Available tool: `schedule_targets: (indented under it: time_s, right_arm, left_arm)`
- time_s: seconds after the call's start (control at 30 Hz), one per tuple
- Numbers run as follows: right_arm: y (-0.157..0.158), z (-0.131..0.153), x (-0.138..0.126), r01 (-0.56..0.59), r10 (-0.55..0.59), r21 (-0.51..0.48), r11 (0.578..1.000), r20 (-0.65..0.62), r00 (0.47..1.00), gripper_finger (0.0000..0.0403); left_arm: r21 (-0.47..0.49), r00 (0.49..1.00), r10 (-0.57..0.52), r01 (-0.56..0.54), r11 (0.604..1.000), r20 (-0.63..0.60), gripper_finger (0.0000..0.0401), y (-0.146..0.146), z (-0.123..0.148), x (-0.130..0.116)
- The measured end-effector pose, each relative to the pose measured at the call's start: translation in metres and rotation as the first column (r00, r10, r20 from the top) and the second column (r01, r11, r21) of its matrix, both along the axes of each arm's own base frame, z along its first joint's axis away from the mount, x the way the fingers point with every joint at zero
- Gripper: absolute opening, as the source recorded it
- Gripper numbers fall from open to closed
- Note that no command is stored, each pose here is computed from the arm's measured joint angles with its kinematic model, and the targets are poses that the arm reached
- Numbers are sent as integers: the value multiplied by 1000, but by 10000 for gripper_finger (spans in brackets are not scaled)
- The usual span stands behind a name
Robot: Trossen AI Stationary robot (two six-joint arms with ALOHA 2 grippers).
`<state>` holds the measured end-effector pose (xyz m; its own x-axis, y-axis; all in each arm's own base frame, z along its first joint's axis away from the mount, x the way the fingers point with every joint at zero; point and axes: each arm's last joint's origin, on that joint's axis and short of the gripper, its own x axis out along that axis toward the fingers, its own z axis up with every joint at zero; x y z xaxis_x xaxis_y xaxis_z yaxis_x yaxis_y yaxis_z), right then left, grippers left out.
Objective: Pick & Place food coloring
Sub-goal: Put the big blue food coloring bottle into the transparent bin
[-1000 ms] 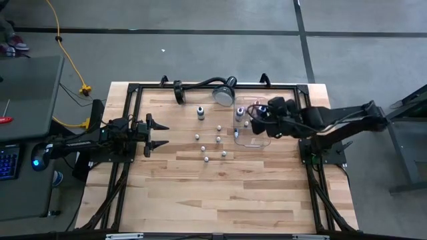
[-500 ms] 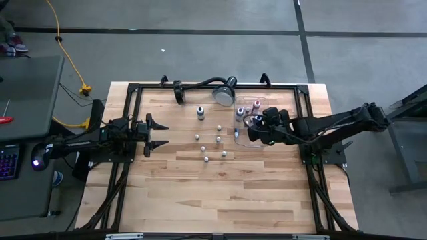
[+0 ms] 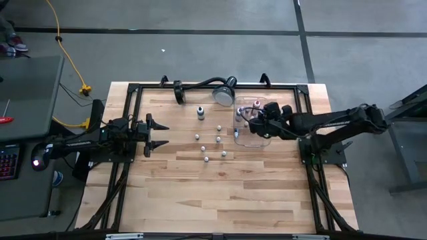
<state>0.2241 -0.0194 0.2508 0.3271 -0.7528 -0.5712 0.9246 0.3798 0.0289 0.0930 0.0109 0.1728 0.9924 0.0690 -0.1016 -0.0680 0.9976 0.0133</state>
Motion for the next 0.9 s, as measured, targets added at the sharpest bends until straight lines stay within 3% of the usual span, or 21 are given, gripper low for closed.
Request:
schedule_targets:
  time_s: [0.3, 0.57, 0.9]
  right_arm:
    - [-15, -17, 11, 77, -77, -4, 997, -52, 996, 111]
    - [-20, -53, 6, 130, -130, 4, 992, 46, 991, 111]
    - [-25, -64, 3, 152, -153, -36, 988, -14, 988, 111]
  left_arm:
    - [0, 1000, 0, 0, 1000, 0, 278, 0, 0, 0]
    - [0, 1000, 0, 0, 1000, 0, 278, 0, 0, 0]
    - [0, 1000, 0, 0, 1000, 0, 278, 0, 0, 0]
